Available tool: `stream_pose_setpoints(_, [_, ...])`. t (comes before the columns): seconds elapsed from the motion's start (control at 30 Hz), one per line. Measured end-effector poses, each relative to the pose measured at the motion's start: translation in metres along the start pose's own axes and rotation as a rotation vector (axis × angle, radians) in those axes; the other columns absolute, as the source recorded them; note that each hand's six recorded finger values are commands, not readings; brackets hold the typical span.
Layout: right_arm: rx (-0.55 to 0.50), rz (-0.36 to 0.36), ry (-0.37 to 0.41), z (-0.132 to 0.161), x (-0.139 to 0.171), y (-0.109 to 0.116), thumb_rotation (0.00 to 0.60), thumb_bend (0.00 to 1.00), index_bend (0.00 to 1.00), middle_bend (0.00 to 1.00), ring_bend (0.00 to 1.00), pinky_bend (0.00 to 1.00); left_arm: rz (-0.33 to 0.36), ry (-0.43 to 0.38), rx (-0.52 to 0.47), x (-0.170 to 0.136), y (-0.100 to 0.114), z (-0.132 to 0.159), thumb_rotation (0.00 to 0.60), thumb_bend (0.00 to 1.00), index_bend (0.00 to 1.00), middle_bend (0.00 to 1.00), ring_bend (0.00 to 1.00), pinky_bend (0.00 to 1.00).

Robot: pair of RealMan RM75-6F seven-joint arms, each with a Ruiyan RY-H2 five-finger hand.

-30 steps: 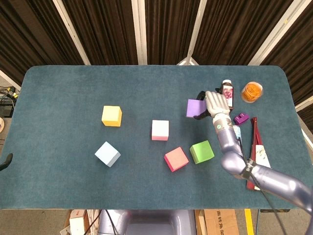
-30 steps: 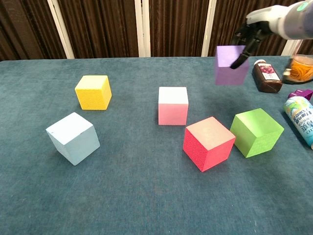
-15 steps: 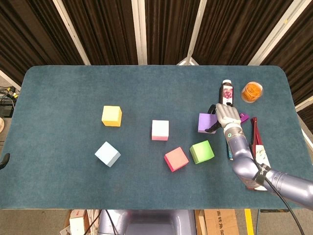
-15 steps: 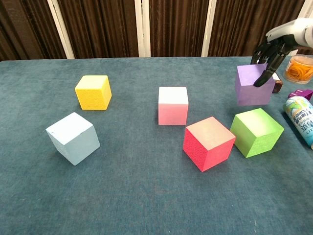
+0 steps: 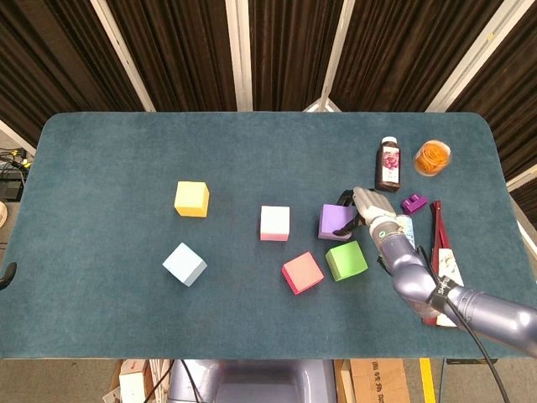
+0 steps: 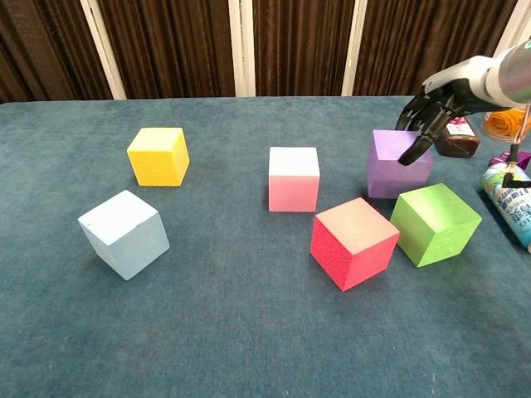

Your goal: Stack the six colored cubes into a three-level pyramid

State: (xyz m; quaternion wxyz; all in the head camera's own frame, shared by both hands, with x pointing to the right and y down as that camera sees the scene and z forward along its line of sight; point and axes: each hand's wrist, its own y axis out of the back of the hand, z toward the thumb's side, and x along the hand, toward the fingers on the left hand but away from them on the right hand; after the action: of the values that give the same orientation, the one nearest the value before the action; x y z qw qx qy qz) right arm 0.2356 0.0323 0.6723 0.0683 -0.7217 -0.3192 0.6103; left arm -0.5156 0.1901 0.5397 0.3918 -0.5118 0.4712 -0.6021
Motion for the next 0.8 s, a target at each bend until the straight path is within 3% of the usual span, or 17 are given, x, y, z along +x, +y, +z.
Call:
stream_pose_setpoints(0.3, [-0.015,0.035,0.023,0.014,-0.01,-0.014,0.6,0.29,0.63,0.51,0.27,0.0,0.0,-0.001,-0.003,0.0,0.0,0.0,0.6,0.36,0.1,0.0,0.0,0.0])
stream_pose_setpoints(0.8, [-0.034,0.057,0.038,0.026,-0.018,-0.019,0.6,0.29,0.63,0.51,0.27,0.0,0.0,-0.001,-0.007,0.0,0.001,-0.001,0.6,0.36,0.1,0.0,0.0,0.0])
